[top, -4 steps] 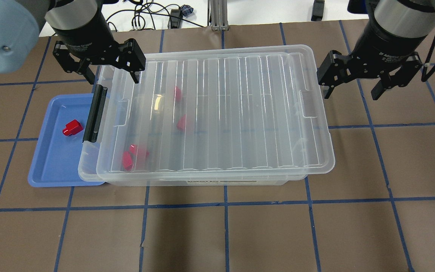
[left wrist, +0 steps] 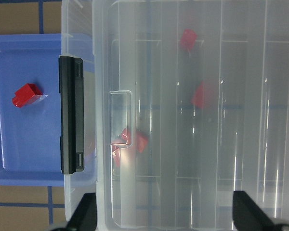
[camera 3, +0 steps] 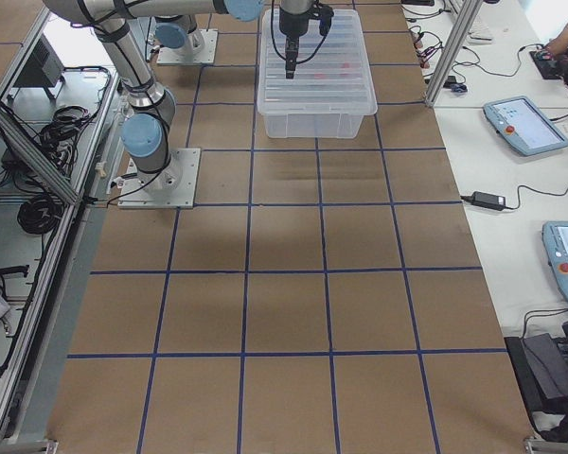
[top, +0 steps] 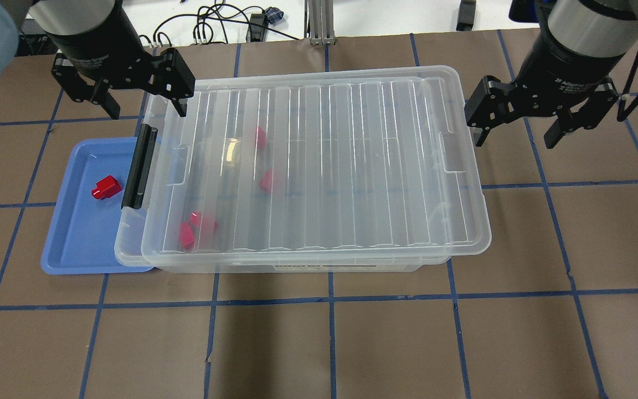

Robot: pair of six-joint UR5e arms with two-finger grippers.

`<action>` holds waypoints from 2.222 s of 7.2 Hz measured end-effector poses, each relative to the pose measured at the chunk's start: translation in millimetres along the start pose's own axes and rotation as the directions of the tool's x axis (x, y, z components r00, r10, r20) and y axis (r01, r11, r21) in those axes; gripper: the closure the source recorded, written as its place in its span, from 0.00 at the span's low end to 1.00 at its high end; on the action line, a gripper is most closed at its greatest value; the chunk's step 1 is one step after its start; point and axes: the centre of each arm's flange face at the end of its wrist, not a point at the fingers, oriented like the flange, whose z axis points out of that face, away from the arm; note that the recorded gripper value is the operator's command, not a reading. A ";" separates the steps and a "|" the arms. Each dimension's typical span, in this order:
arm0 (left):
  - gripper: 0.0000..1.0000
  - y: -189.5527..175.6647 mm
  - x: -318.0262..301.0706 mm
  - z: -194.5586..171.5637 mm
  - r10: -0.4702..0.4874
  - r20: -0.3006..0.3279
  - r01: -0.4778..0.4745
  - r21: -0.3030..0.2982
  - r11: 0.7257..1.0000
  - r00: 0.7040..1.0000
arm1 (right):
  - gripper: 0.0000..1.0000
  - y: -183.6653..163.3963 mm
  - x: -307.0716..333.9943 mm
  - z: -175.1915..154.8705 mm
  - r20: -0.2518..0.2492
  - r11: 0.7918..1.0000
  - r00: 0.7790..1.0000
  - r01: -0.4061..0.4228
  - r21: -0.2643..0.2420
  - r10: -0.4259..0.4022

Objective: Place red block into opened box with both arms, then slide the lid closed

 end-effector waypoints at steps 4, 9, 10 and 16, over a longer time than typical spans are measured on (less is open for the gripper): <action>0.00 2.8 -16.1 5.3 0.039 -0.007 -0.039 -0.038 0.999 0.999 | 0.00 -41.8 4.1 38.9 -0.013 1.000 1.000 -0.003 -0.014 0.003; 0.00 1.0 -16.6 12.9 0.032 -0.003 -0.032 -0.047 0.998 0.999 | 0.00 -113.8 4.2 125.1 -0.016 0.999 1.000 -0.008 -0.051 0.007; 0.00 -1.4 -18.8 15.8 0.042 -0.001 -0.042 -0.053 0.998 0.999 | 0.00 -119.6 5.0 134.3 -0.017 0.998 1.000 -0.009 -0.058 0.008; 0.00 -40.5 -179.7 111.2 0.295 -0.040 -0.297 -0.050 0.953 0.955 | 0.00 -131.7 13.0 155.6 -0.048 0.997 0.999 -0.018 -0.079 0.015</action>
